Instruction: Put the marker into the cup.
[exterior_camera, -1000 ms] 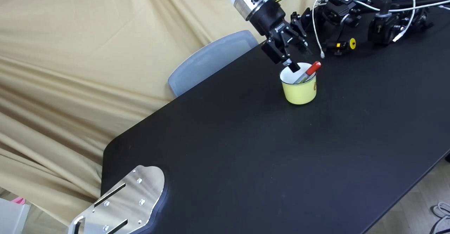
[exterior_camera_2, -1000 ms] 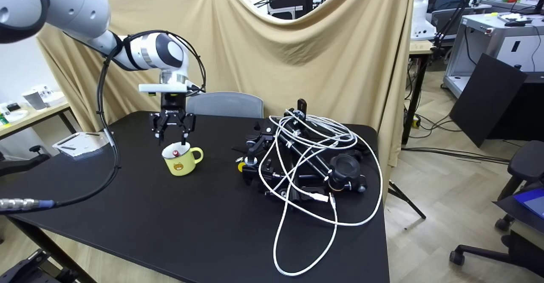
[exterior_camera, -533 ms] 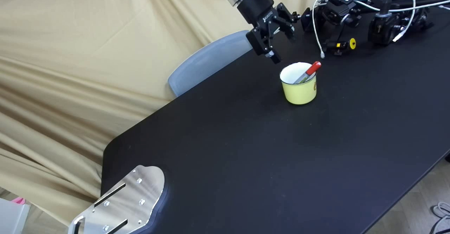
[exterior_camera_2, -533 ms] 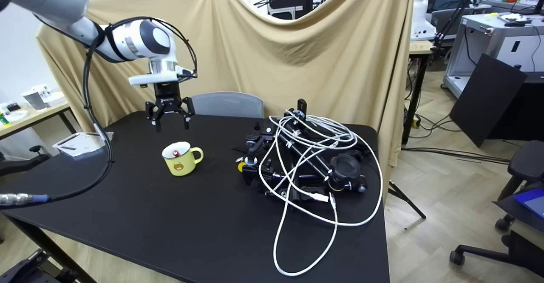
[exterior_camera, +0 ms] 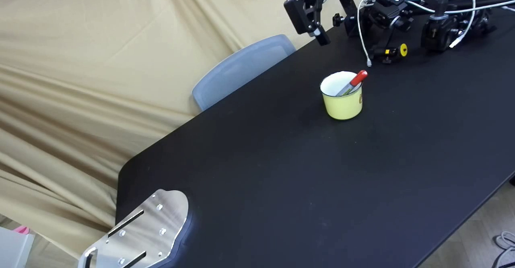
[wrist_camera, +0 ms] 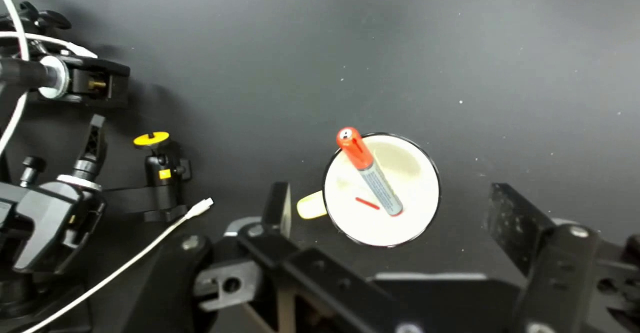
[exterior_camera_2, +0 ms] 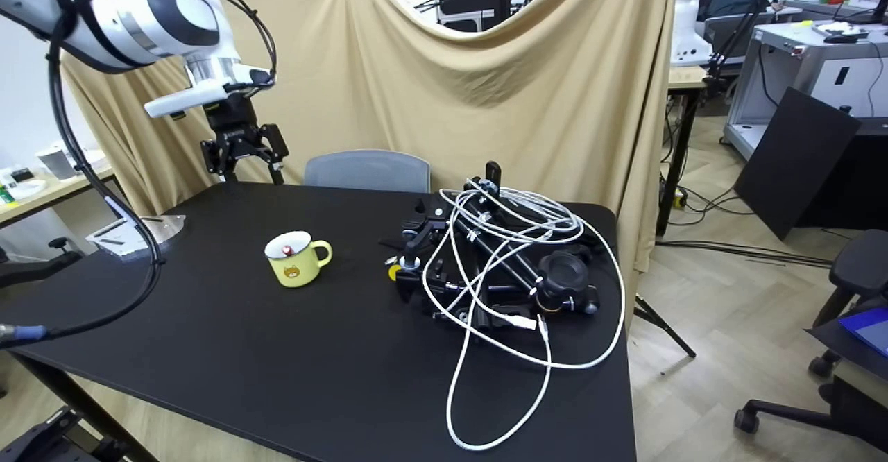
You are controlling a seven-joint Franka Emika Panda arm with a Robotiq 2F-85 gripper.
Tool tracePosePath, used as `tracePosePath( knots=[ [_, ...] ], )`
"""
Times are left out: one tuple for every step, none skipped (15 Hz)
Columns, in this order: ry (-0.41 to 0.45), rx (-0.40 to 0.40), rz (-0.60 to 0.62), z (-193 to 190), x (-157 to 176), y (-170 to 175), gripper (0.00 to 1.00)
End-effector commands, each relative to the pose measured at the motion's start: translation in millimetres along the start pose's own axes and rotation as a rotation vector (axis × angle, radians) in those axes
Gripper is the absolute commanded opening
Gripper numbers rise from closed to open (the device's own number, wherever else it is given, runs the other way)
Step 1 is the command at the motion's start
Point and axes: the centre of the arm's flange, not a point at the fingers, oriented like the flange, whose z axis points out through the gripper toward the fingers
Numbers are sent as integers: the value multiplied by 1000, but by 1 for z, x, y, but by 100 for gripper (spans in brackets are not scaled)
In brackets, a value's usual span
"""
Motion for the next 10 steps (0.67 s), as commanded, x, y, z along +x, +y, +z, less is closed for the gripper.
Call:
tracePosePath(
  knots=[
    [119, -47, 143, 2, -85, 1, 100],
    [148, -47, 178, 1, -97, 2, 100],
    [171, -41, 219, -1, -109, 5, 100],
    [195, -36, 258, -1, -122, 6, 100],
    [217, -34, 300, -1, -137, 8, 100],
    [234, -28, 340, 0, -151, 11, 100],
    [250, -22, 382, 2, -165, 15, 100],
    [266, -22, 421, 6, -180, 18, 100],
    [276, -28, 446, 12, -195, 24, 100],
    [273, -25, 452, 18, -204, 32, 100]
  ],
)
